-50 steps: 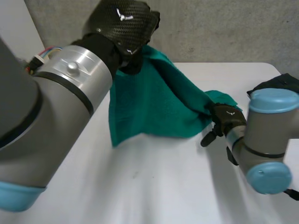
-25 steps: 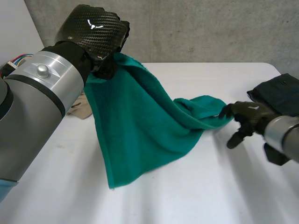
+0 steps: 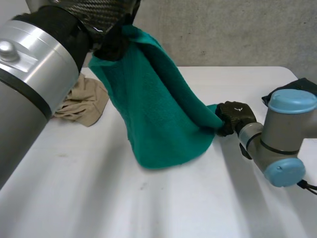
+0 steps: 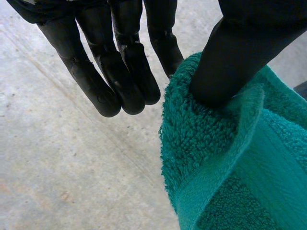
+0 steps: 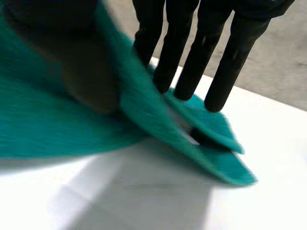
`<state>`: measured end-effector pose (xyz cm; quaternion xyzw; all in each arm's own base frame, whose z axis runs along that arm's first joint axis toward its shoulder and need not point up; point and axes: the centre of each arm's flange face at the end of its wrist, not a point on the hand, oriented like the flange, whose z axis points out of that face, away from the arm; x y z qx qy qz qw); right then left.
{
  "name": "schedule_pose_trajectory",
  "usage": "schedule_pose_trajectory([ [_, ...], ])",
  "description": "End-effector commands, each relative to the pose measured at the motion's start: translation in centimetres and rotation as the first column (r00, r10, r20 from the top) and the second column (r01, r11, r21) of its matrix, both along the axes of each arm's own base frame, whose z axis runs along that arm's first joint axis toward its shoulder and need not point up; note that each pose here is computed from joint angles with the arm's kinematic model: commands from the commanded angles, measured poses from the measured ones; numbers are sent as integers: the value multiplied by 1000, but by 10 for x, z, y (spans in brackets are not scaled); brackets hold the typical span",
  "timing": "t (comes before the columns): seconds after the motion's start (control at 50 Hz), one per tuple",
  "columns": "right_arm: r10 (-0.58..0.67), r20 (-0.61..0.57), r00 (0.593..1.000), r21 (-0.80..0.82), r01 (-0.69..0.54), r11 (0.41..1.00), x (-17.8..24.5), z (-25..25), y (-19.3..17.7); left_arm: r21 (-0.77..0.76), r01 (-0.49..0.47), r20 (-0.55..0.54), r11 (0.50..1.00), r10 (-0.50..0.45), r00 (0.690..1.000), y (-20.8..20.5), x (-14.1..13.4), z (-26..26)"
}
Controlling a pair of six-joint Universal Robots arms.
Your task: Fold the laundry.
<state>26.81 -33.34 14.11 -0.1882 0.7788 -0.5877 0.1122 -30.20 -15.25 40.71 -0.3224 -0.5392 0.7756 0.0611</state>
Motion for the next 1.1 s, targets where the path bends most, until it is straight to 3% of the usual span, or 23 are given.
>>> schedule_pose_trajectory([
  [0.02, -162, -76, 984, -128, 152, 980, -32, 32, -23, 26, -80, 35, 996, 79, 996, -22, 14, -12],
  [0.12, -86, -141, 986, -286, 42, 957, -47, 103, -11, 102, -169, 111, 980, 157, 981, -59, 27, -47],
  [0.2, 48, -270, 962, -247, -118, 962, -62, 137, 14, 193, -202, 181, 960, 168, 969, -94, 33, -86],
  [0.28, 143, -364, 920, -109, -194, 975, -75, 143, 26, 285, -201, 241, 937, 133, 961, -122, 33, -127],
  [0.36, 244, -443, 863, 48, -249, 967, -75, 130, 32, 350, -193, 272, 917, 97, 957, -142, 26, -160],
  [0.38, 288, -474, 832, 96, -276, 956, -73, 120, 29, 349, -191, 272, 918, 96, 958, -153, 23, -166],
  [0.46, 326, -550, 769, 106, -323, 941, -65, 106, 11, 287, -195, 224, 938, 133, 966, -186, 16, -164],
  [0.5, 295, -576, 762, 62, -320, 945, -61, 107, -2, 241, -191, 188, 951, 148, 971, -200, 12, -157],
  [0.52, 271, -584, 765, 28, -315, 949, -59, 109, -10, 169, -183, 145, 968, 160, 976, -213, 8, -143],
  [0.6, 54, -535, 843, -264, -228, 937, -48, 146, -53, -68, -168, -9, 984, 167, 986, -236, -1, -88],
  [0.62, -48, -450, 892, -402, -154, 903, -48, 172, -66, -121, -167, -43, 979, 162, 986, -238, -3, -75],
  [0.66, -127, -335, 934, -518, -69, 853, -50, 197, -76, -214, -166, -107, 963, 146, 984, -241, -5, -51],
  [0.68, -163, -222, 961, -605, -5, 796, -50, 218, -80, -300, -164, -168, 940, 117, 979, -240, -7, -28],
  [0.76, -131, -32, 991, -750, 63, 659, -50, 260, -75, -426, -146, -274, 893, 27, 961, -232, -11, 10],
  [0.8, -103, -22, 994, -765, 50, 642, -47, 266, -68, -430, -146, -298, 891, 13, 955, -229, -10, 17],
  [0.9, -54, -89, 995, -741, -30, 671, -46, 255, -52, -331, -182, -309, 926, 76, 948, -230, 2, 2],
  [1.0, -11, -184, 983, -616, -106, 781, -53, 214, -37, -176, -186, -234, 967, 143, 962, -226, 16, -43],
  [1.1, 83, -262, 962, -418, -191, 888, -54, 156, -20, -29, -147, -129, 989, 142, 981, -215, 19, -100],
])
